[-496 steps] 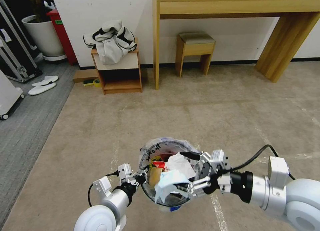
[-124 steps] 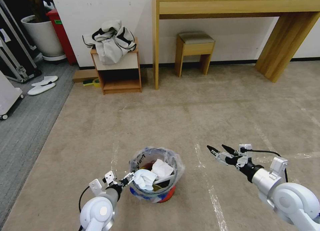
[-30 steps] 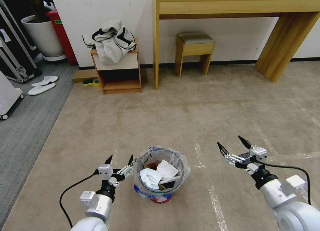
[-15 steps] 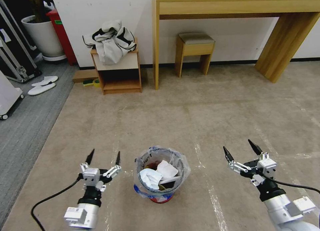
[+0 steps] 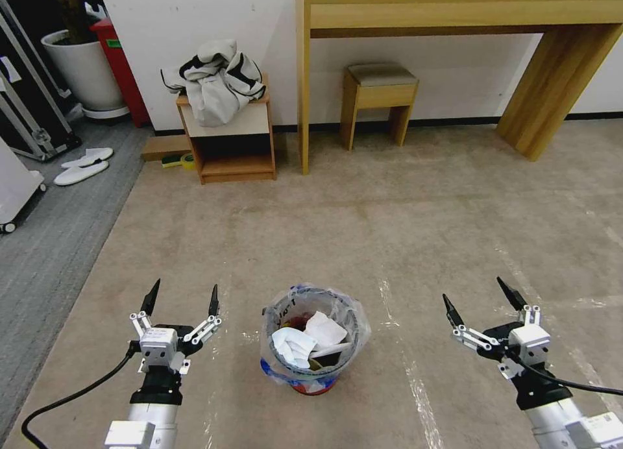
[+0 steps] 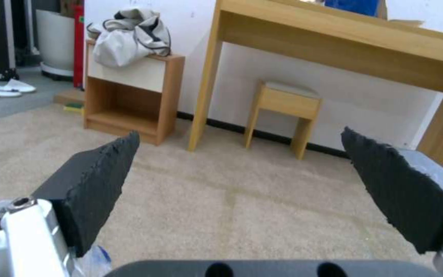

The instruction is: Pick up the trash bin and place the garbage on the floor into it.

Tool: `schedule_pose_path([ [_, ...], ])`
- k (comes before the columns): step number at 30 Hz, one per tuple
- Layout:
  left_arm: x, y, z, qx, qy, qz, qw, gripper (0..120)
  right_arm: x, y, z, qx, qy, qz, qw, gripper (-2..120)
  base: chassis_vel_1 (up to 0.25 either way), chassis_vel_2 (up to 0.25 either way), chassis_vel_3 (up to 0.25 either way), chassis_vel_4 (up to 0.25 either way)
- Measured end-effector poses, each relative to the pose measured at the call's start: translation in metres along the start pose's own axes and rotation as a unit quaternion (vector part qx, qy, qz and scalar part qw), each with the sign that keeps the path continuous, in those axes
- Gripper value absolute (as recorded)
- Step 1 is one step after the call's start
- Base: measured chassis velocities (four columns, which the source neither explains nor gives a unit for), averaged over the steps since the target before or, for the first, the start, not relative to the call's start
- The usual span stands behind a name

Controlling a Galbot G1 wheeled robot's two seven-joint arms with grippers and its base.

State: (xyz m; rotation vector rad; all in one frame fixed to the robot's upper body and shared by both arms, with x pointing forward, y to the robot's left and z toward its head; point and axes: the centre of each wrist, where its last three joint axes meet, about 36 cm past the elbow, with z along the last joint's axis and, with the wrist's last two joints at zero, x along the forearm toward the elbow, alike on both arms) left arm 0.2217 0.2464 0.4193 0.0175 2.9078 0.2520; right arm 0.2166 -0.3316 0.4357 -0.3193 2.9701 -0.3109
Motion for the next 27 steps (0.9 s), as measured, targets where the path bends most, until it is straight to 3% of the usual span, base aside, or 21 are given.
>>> schedule_pose_path([
  [27, -0.0008, -0.0047, 0.0023, -0.001, -0.003, 0.004, 1.0, 100, -0.0008, -0.0029, -0.0003, 0.009, -0.003, -0.008, 1.0, 100, 0.0, 0.0, 0.0, 0.0],
])
